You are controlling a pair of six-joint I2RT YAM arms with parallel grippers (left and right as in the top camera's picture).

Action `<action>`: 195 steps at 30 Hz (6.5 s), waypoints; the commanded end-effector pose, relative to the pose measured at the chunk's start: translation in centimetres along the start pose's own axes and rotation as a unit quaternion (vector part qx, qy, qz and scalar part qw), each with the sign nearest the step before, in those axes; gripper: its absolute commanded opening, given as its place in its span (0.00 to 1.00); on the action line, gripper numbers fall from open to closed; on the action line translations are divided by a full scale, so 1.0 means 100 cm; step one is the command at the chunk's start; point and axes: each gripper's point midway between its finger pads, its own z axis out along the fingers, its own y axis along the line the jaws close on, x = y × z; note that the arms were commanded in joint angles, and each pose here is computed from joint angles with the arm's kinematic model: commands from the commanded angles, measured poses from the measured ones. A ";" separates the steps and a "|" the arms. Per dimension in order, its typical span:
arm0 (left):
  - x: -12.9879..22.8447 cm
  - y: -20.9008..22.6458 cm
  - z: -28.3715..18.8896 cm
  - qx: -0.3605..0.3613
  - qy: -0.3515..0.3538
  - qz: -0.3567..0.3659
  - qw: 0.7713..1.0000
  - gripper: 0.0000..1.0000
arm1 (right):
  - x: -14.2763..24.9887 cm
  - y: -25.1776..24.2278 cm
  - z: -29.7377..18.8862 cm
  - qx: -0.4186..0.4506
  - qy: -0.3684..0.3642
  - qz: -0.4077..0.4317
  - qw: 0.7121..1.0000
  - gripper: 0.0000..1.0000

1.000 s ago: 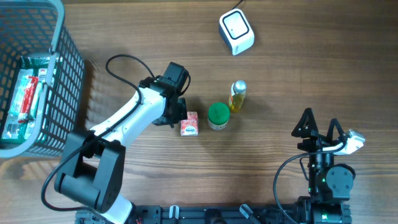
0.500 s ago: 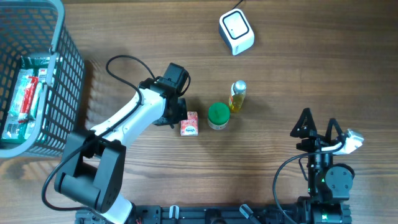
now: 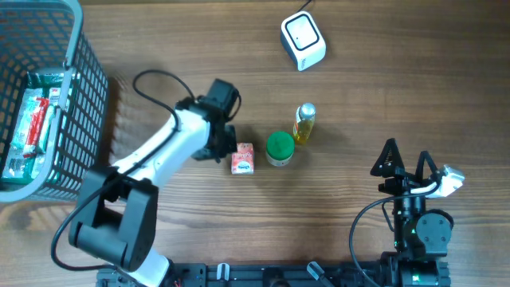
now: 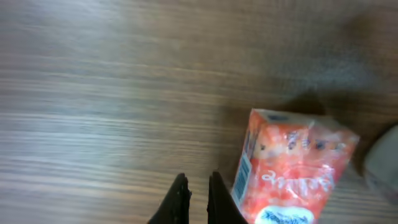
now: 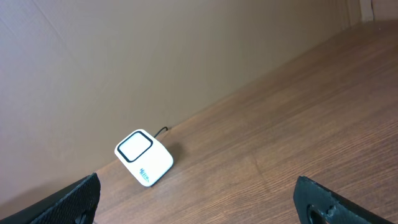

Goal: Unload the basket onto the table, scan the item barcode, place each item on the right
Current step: 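Reach the left gripper into the basket and grasp the 3M gloves pack, then lift the gloves pack out and lay it on the table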

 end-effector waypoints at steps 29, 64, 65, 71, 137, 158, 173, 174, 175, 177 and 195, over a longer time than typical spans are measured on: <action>-0.160 0.374 -0.250 -0.186 -0.250 -0.298 0.902 1.00 | 0.001 0.003 0.000 -0.006 0.003 -0.002 1.000 1.00; -0.146 0.408 -0.024 -0.071 -0.030 0.020 0.997 1.00 | 0.001 0.003 0.000 -0.007 0.003 -0.002 1.000 1.00; -0.144 0.408 -0.019 -0.067 -0.024 0.021 0.997 1.00 | 0.001 0.003 0.000 -0.007 0.003 -0.002 1.000 1.00; -0.126 0.408 0.006 -0.049 0.009 0.052 0.997 1.00 | 0.001 0.003 0.000 -0.007 0.003 -0.002 1.000 1.00; -0.088 0.062 -0.290 0.050 -0.287 -0.007 0.957 0.04 | 0.001 0.003 0.000 -0.007 0.003 -0.002 1.000 1.00; -0.046 0.024 -0.013 -0.038 -0.076 0.082 0.993 0.05 | 0.001 0.003 0.000 -0.007 0.003 -0.002 1.000 1.00; -0.037 0.021 0.007 -0.035 -0.078 0.090 0.992 0.30 | 0.001 0.003 0.000 -0.007 0.003 -0.002 1.000 1.00; -0.037 0.021 0.007 -0.035 -0.078 0.090 0.992 0.32 | 0.001 0.003 0.000 -0.007 0.003 -0.002 1.000 1.00; -0.037 0.021 0.007 -0.035 -0.078 0.090 0.992 0.33 | 0.001 0.003 0.000 -0.007 0.003 -0.002 1.000 1.00; -0.037 0.021 0.007 -0.035 -0.078 0.090 0.992 0.36 | 0.001 0.003 0.000 -0.007 0.003 -0.002 1.000 1.00; -0.090 0.025 -0.092 -0.003 -0.182 0.051 0.982 0.88 | 0.001 0.003 0.000 -0.007 0.003 -0.002 1.000 1.00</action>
